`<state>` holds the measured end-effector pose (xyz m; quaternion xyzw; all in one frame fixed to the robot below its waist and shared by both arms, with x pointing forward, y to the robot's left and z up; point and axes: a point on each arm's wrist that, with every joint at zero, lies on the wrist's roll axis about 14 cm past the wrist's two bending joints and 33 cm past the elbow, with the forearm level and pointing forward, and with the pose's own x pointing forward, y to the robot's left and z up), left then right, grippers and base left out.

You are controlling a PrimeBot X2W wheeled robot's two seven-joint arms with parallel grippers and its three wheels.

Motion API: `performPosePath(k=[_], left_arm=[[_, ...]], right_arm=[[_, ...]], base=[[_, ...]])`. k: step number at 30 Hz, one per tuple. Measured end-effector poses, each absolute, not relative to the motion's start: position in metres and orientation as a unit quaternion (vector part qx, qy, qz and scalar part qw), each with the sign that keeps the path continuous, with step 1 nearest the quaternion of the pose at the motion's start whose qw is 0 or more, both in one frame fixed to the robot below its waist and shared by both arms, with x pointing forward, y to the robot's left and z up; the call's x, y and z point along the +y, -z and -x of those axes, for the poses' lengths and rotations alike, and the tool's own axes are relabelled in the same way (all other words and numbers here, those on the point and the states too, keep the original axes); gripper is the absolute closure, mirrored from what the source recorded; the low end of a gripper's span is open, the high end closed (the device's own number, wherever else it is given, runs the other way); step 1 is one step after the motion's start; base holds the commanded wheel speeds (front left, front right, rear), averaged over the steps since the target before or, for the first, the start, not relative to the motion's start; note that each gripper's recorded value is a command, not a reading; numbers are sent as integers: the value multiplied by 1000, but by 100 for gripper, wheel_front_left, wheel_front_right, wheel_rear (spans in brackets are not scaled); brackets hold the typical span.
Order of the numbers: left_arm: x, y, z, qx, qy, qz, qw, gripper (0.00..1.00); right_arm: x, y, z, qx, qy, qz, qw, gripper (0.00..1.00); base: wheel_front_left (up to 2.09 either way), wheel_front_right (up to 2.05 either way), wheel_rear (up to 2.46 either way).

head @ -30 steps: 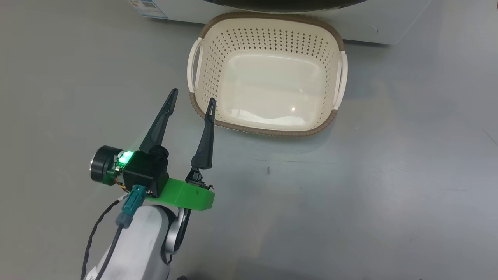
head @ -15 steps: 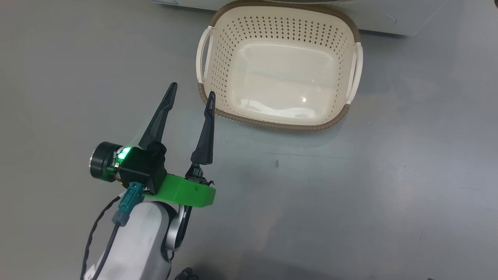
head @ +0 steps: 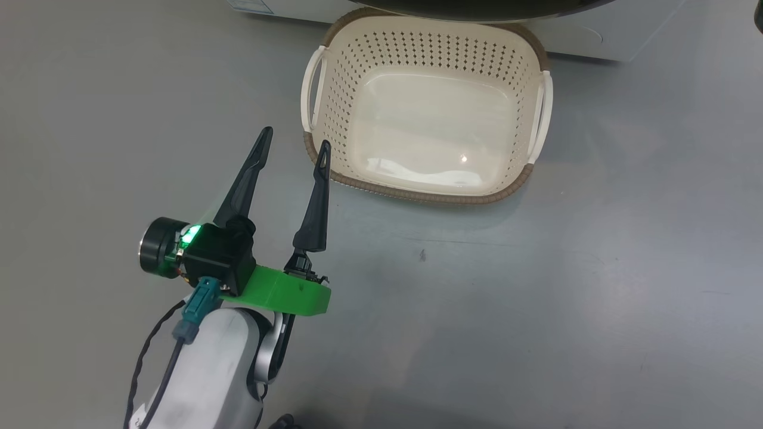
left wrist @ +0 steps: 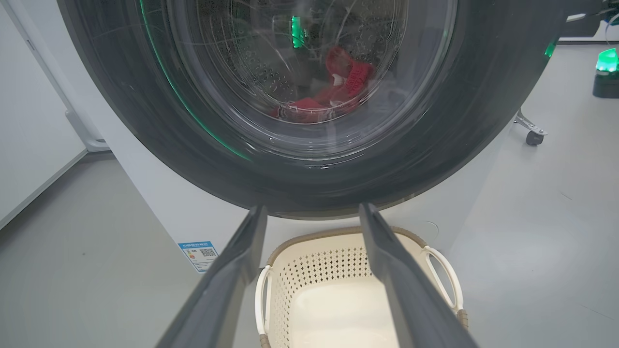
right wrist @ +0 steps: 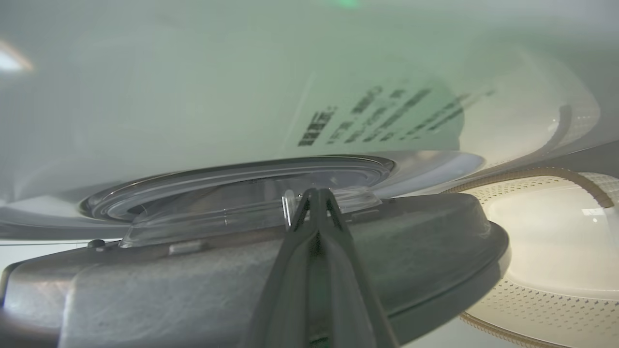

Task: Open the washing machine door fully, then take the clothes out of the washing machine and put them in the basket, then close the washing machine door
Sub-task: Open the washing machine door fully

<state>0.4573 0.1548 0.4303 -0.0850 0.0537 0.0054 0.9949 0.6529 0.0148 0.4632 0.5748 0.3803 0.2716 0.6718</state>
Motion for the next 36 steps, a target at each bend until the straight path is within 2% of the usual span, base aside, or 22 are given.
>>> performPosePath(k=[21,36], left_arm=[[152,-443,-458,38,-1,89,995,0],[148,-454,-453,29,3,91,995,0]], right_arm=[[18,-457,-610,419,-303,-562,645,100],[31,-464,-562,438,-342,-566,609,100]], base=[[0,0,0],[0,0,0]])
